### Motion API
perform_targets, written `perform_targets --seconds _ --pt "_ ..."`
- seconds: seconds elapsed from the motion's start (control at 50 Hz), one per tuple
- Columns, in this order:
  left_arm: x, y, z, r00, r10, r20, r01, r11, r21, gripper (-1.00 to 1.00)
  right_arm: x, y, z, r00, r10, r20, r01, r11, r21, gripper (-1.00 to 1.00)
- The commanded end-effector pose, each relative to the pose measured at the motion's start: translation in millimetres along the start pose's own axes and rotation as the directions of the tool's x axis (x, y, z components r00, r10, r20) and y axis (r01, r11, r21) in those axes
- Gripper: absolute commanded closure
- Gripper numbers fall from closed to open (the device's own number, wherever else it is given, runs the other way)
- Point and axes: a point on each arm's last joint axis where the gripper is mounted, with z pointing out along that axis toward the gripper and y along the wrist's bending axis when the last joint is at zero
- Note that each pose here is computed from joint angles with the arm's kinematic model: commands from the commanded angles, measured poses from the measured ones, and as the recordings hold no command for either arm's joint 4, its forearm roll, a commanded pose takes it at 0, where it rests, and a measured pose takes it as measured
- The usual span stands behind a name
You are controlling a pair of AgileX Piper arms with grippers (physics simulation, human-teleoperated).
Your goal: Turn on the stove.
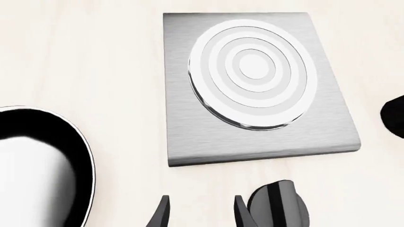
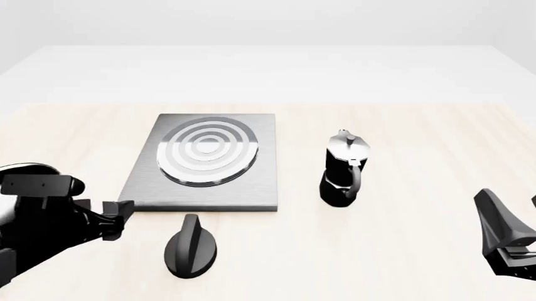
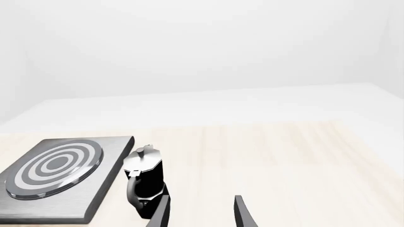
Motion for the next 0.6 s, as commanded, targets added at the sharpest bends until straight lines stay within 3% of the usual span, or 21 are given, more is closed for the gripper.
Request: perform_targets --seconds 0.02,0.14,0.28,0.34,0.4,0.5,0.6 --pt "0.6 -0.4 -33.1 0.995 0.018 0.097 -0.019 1.0 0.01 -1.0 0.1 0.0 -0.6 1.0 -0.003 0.001 0.003 1.0 0.0 -1.0" --pt "3.4 -1.6 -44.8 0.992 0.008 0.124 -0.011 1.0 0.024 -1.0 -0.1 0.1 -1.4 1.0 -0.002 0.004 0.002 1.0 -0.001 -1.0" --pt "4.4 2.8 -70.4 0.974 0.003 0.226 -0.003 1.0 -0.001 -1.0 -0.2 0.0 -2.8 1.0 0.0 0.008 0.0 1.0 -0.001 -1.0" --pt "4.7 -0.2 -91.5 0.955 -0.012 0.296 0.0 0.999 0.038 -1.0 -0.3 0.0 -3.9 1.0 0.0 0.012 0.0 1.0 0.0 -1.0" --pt "6.0 1.8 -101.3 0.942 0.001 0.335 -0.007 1.0 0.015 -1.0 -0.4 -0.1 -4.0 1.0 0.0 0.013 0.0 1.0 0.0 -1.0" --pt "11.2 3.0 -117.2 0.928 -0.014 0.373 0.011 1.0 0.01 -1.0 -0.3 0.0 -5.0 1.0 -0.002 0.015 0.002 1.0 -0.001 -1.0" --pt "20.2 2.4 -124.1 0.927 -0.017 0.374 0.006 0.999 0.032 -1.0 -0.4 0.0 -6.2 1.0 -0.008 0.017 0.008 1.0 -0.001 -1.0"
